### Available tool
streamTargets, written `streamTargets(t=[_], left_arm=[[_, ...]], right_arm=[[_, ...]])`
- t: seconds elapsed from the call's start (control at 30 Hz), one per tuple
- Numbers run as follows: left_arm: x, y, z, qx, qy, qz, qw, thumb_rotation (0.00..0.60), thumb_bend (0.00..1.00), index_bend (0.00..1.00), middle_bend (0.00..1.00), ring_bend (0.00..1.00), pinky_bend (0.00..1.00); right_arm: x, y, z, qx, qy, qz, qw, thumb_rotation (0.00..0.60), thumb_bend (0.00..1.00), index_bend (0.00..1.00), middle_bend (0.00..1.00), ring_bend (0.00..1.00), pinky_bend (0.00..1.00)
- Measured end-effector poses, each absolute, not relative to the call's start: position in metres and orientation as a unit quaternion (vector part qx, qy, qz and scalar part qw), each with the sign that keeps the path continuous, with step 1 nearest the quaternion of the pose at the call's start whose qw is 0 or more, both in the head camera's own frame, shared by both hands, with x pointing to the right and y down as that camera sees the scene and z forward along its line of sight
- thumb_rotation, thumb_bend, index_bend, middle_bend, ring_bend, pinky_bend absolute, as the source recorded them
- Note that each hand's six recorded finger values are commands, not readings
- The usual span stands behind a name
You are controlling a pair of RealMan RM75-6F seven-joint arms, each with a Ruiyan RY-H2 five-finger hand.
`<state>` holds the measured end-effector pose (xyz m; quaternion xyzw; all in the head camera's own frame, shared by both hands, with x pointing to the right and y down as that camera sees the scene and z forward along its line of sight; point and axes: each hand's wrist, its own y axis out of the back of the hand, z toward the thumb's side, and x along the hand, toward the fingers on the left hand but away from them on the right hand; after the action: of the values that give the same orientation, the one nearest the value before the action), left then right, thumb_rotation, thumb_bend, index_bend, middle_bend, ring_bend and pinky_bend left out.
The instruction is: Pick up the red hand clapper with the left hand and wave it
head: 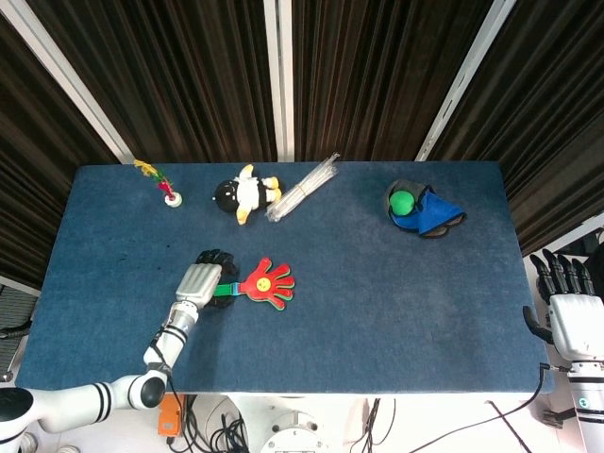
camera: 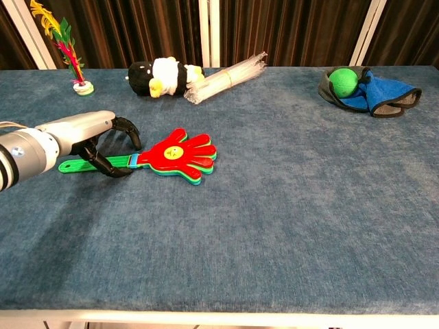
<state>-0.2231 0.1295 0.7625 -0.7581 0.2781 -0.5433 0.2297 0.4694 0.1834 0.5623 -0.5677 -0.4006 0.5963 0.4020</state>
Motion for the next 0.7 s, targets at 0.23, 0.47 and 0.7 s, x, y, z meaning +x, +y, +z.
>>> streamTargets(t=[0.23, 0.47, 0.7], left_arm=[[-0.221, 0.131, 0.761, -0.76, 0.28, -0.536, 0.238, 0.6, 0.28, 0.61, 0.19, 0.0, 0.0], [-0.22, 0.13, 0.76, -0.761, 0.287, -0.526, 0.249, 0.6, 0.3, 0.65, 0.25, 0.08, 0.15], [-0.221, 0.119, 0.746, -0.757, 0.358, -0.484, 0.254, 0.6, 0.31, 0.65, 0.52, 0.46, 0.7]], right_arm=[[0.47, 0.184, 0.563, -0.568, -0.4, 0.599, 0.399, 0.6, 0.3, 0.0, 0.0, 0.0, 0.0], [0.471, 0.184, 0.563, -0.568, -0.399, 0.6, 0.398, 0.6, 0.3, 0.0, 0.0, 0.0, 0.0], [0.47, 0.183, 0.563, -0.571, -0.4, 0.598, 0.397, 0.6, 0.3, 0.0, 0.0, 0.0, 0.0]])
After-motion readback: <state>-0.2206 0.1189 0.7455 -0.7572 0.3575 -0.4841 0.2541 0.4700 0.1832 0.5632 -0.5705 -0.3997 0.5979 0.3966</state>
